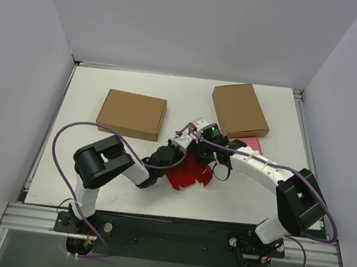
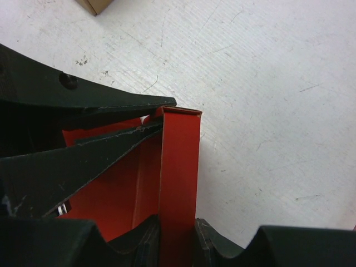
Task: Fold the paper box
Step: Fold the paper box at the center of the board.
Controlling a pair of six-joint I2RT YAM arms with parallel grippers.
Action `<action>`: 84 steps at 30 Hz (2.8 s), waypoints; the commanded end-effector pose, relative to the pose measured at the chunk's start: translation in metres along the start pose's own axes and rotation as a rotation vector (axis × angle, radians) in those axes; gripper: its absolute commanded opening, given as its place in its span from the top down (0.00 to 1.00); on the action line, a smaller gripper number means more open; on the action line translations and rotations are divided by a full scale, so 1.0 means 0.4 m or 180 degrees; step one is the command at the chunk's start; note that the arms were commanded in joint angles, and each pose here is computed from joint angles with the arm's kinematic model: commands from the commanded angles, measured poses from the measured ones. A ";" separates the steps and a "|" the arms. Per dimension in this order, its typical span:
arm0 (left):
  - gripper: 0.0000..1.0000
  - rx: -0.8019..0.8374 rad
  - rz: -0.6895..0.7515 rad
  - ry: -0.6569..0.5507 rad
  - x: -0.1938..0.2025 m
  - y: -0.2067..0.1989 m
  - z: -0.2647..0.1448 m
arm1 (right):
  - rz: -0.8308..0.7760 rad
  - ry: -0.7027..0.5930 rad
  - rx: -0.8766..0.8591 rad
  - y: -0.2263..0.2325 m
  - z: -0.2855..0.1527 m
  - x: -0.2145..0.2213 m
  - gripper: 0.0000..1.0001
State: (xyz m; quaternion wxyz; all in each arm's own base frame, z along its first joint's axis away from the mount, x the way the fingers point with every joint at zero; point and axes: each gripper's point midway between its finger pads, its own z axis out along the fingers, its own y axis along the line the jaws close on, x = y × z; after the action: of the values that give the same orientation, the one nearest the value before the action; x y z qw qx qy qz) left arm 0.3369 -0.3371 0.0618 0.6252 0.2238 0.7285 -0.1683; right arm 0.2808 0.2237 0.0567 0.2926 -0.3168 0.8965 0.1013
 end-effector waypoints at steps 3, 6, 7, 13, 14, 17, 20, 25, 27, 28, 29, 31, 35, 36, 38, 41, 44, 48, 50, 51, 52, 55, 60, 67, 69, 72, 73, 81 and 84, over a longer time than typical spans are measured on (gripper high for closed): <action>0.95 -0.0047 0.0839 0.0222 0.058 0.028 -0.002 | 0.0023 0.0384 -0.0733 0.117 -0.032 0.071 0.93; 0.95 0.0053 0.0836 0.0200 0.052 0.015 -0.004 | -0.0034 0.0400 -0.0727 0.111 -0.033 0.076 0.91; 0.95 0.0098 0.0823 0.0206 0.052 0.009 -0.006 | -0.0012 0.0392 -0.0718 0.110 -0.035 0.074 0.90; 0.95 0.0387 0.0697 0.0380 0.051 -0.025 -0.033 | 0.0218 0.0255 -0.0572 0.073 -0.059 0.042 0.70; 0.95 0.0431 0.0663 0.0437 0.053 -0.032 -0.038 | 0.0289 0.0243 -0.0552 0.068 -0.065 0.037 0.65; 0.95 0.0517 0.0543 0.0740 0.064 -0.044 -0.060 | 0.0458 0.0146 -0.0518 0.049 -0.093 0.010 0.52; 0.95 0.0481 0.0416 0.1092 0.078 -0.037 -0.093 | 0.0618 0.0006 -0.0498 0.036 -0.131 -0.024 0.44; 0.95 0.0506 0.0268 0.1708 0.088 -0.032 -0.154 | 0.0957 -0.0120 -0.0308 0.009 -0.182 -0.067 0.40; 0.95 0.0486 0.0179 0.1859 0.083 -0.028 -0.175 | 0.1082 -0.0083 -0.0233 0.001 -0.193 -0.071 0.40; 0.95 0.0450 0.0107 0.1913 0.082 -0.025 -0.180 | 0.1220 -0.0075 -0.0175 -0.003 -0.200 -0.076 0.40; 0.95 0.0440 0.0062 0.1890 0.060 -0.025 -0.172 | 0.1313 0.0000 -0.0142 -0.004 -0.207 -0.067 0.40; 0.95 0.0365 0.0054 0.2208 0.089 -0.006 -0.204 | 0.1642 -0.0022 -0.0132 -0.007 -0.226 -0.088 0.40; 0.95 0.0215 -0.0104 0.2272 0.074 0.013 -0.208 | 0.2351 0.0019 -0.0271 -0.006 -0.248 -0.096 0.41; 0.95 0.0135 -0.0114 0.2222 0.063 0.028 -0.202 | 0.2547 0.0014 -0.0274 -0.024 -0.251 -0.092 0.41; 0.95 0.0040 -0.0144 0.2143 0.045 0.044 -0.196 | 0.2897 0.0013 -0.0390 -0.025 -0.259 -0.105 0.41; 0.95 -0.0113 -0.0154 0.2043 0.020 0.073 -0.185 | 0.3148 -0.0011 -0.0492 -0.032 -0.258 -0.126 0.41; 0.95 -0.0171 -0.0211 0.1982 0.011 0.085 -0.181 | 0.3307 0.0108 -0.0629 -0.017 -0.234 -0.137 0.43; 0.95 -0.0261 -0.0246 0.1945 0.004 0.101 -0.177 | 0.3406 0.0389 -0.0730 0.002 -0.188 -0.114 0.45; 0.95 -0.0302 -0.0264 0.1869 -0.013 0.111 -0.172 | 0.3434 0.0471 -0.0705 0.000 -0.171 -0.100 0.45; 0.95 -0.0302 -0.0269 0.1841 -0.019 0.112 -0.170 | 0.3431 0.0499 -0.0705 -0.001 -0.165 -0.097 0.45; 0.95 -0.0304 -0.0270 0.1808 -0.026 0.114 -0.168 | 0.3421 0.0519 -0.0726 0.000 -0.160 -0.098 0.45; 0.95 -0.0317 -0.0256 0.1749 -0.041 0.120 -0.165 | 0.3374 0.0571 -0.0729 -0.004 -0.139 -0.101 0.46; 0.95 -0.0346 -0.0256 0.1732 -0.049 0.127 -0.161 | 0.3338 0.0711 -0.0787 0.008 -0.113 -0.093 0.48; 0.95 -0.0397 -0.0280 0.1688 -0.059 0.134 -0.165 | 0.3311 0.0840 -0.0838 0.027 -0.099 -0.081 0.49; 0.95 -0.0404 -0.0290 0.1682 -0.058 0.134 -0.168 | 0.3306 0.0891 -0.0864 0.034 -0.092 -0.079 0.50; 0.95 -0.0419 -0.0304 0.1688 -0.058 0.136 -0.172 | 0.3240 0.0924 -0.0873 0.047 -0.092 -0.083 0.50; 0.95 -0.0422 -0.0306 0.1673 -0.061 0.137 -0.171 | 0.3216 0.0940 -0.0879 0.051 -0.089 -0.084 0.50; 0.95 -0.0493 -0.0312 0.1601 -0.076 0.148 -0.175 | 0.3164 0.1019 -0.0820 0.056 -0.083 -0.075 0.50; 0.95 -0.0514 -0.0323 0.1611 -0.071 0.151 -0.180 | 0.3155 0.1024 -0.0767 0.052 -0.087 -0.067 0.50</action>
State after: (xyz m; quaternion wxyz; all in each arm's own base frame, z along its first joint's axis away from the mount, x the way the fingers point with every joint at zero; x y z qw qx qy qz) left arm 0.3035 -0.2513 0.0793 0.3949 0.2011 0.8940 -0.0669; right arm 0.2725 0.2436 0.0902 0.0315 0.1054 0.9513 0.2878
